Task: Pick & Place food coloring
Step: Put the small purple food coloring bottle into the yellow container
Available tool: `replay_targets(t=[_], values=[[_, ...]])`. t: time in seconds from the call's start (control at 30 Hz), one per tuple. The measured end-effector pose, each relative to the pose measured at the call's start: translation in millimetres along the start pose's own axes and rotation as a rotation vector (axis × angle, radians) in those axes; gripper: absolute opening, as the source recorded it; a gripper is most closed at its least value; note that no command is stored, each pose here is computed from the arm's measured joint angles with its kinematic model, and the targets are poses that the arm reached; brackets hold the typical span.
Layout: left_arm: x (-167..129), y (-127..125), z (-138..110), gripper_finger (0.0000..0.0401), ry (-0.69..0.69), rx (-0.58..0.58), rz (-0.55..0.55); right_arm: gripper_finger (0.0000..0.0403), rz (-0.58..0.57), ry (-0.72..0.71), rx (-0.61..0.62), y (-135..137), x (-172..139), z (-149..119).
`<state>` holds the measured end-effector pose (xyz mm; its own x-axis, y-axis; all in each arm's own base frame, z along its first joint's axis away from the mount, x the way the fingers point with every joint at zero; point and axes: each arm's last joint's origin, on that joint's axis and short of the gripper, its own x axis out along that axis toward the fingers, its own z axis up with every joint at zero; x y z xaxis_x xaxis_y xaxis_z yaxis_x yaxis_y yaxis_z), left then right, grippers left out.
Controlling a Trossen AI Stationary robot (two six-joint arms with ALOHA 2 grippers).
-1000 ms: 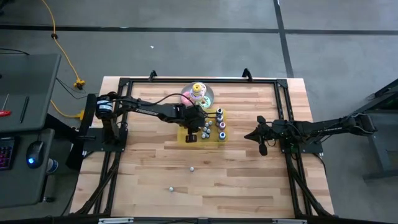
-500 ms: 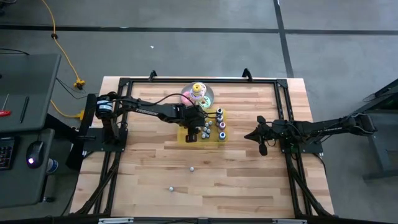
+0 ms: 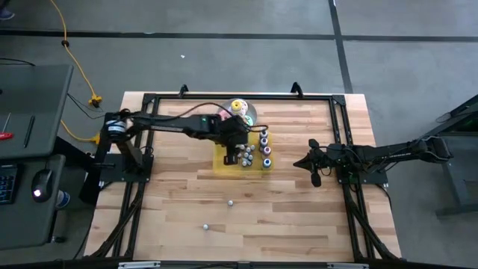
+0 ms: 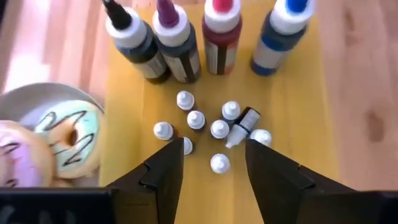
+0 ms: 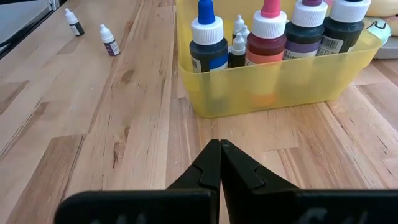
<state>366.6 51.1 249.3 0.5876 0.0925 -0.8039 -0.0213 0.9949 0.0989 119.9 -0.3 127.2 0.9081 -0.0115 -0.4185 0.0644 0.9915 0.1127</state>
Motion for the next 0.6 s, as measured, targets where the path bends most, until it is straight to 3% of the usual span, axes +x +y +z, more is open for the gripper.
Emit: replay_targets(t=[0.37, 0.6], values=[[-91.5, -13.2, -11.7, 0.0168, 0.003, -0.018, -0.021, 0.0000, 0.000, 0.001, 0.000, 0.0, 0.0, -0.1], [-124.7, -26.5, -25.2, 0.0168, -0.003, -0.100, -0.057, 0.0000, 0.001, 0.001, 0.000, 0.0, 0.0, -0.1]])
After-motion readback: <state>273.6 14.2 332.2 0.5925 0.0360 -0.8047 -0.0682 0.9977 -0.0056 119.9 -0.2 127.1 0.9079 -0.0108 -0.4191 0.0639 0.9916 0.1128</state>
